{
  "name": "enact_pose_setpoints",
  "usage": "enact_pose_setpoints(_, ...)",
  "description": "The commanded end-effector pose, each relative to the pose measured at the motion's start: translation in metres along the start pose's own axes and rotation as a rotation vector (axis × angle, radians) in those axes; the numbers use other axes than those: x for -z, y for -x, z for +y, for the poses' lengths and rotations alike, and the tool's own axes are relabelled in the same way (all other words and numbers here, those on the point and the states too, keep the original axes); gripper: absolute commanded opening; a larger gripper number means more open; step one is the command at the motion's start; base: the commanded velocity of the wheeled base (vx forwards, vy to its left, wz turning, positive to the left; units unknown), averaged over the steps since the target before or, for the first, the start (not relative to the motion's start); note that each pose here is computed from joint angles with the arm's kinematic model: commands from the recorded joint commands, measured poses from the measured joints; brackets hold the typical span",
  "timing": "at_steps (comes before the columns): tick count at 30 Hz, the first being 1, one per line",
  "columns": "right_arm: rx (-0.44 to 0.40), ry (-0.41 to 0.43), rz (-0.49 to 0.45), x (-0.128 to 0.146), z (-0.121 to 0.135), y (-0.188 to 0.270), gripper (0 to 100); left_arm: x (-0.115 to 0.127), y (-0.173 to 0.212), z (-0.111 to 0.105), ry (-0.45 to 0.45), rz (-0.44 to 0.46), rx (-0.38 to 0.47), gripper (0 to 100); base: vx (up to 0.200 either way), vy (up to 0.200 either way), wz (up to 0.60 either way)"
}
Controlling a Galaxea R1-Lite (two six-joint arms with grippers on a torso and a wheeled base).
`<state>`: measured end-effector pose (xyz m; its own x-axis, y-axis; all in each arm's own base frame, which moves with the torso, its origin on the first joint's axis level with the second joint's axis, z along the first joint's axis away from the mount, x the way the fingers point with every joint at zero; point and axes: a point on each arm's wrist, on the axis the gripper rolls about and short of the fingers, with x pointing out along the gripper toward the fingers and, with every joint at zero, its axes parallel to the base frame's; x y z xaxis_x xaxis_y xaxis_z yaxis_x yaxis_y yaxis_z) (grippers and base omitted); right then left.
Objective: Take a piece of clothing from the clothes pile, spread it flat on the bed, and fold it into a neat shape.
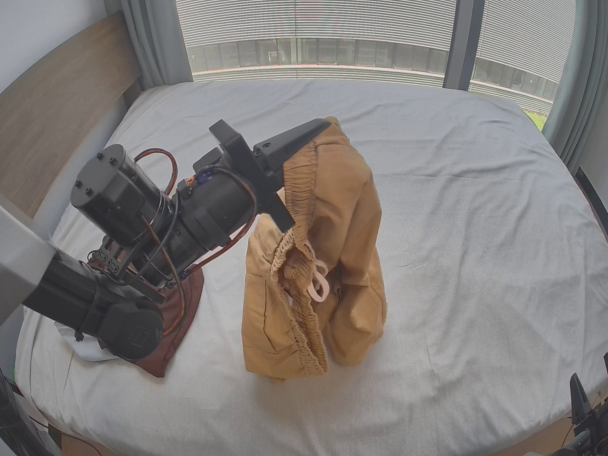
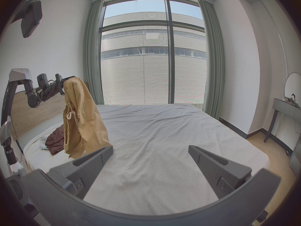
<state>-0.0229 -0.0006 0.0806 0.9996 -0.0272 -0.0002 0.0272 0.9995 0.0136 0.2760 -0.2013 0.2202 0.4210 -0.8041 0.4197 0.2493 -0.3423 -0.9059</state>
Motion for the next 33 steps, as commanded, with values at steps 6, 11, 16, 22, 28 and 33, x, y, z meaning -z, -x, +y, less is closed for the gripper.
enact_pose_setpoints(6,0.0,0.0,0.007,0.005,0.0,-0.001,100,0.014,-0.024,0.008,0.045,0.068,0.03,0,0.0,0.0,0.0)
enact_pose_setpoints(11,0.0,0.0,0.007,0.005,0.0,-0.001,100,0.024,-0.039,0.006,0.096,0.113,0.068,0,0.0,0.0,0.0)
enact_pose_setpoints(16,-0.001,0.0,0.006,0.005,0.0,0.0,100,0.032,-0.049,0.008,0.105,0.14,0.083,0,0.0,0.0,0.0)
enact_pose_setpoints(22,-0.001,0.0,0.007,0.005,0.0,-0.001,100,0.046,-0.058,0.01,0.119,0.181,0.101,0,0.0,0.0,0.0)
enact_pose_setpoints(28,0.0,0.0,0.007,0.005,0.0,-0.001,100,0.059,-0.068,0.006,0.127,0.211,0.134,0,0.0,0.0,0.0)
enact_pose_setpoints(33,0.0,0.0,0.006,0.005,0.0,0.0,100,0.063,-0.074,0.005,0.129,0.214,0.154,0,0.0,0.0,0.0)
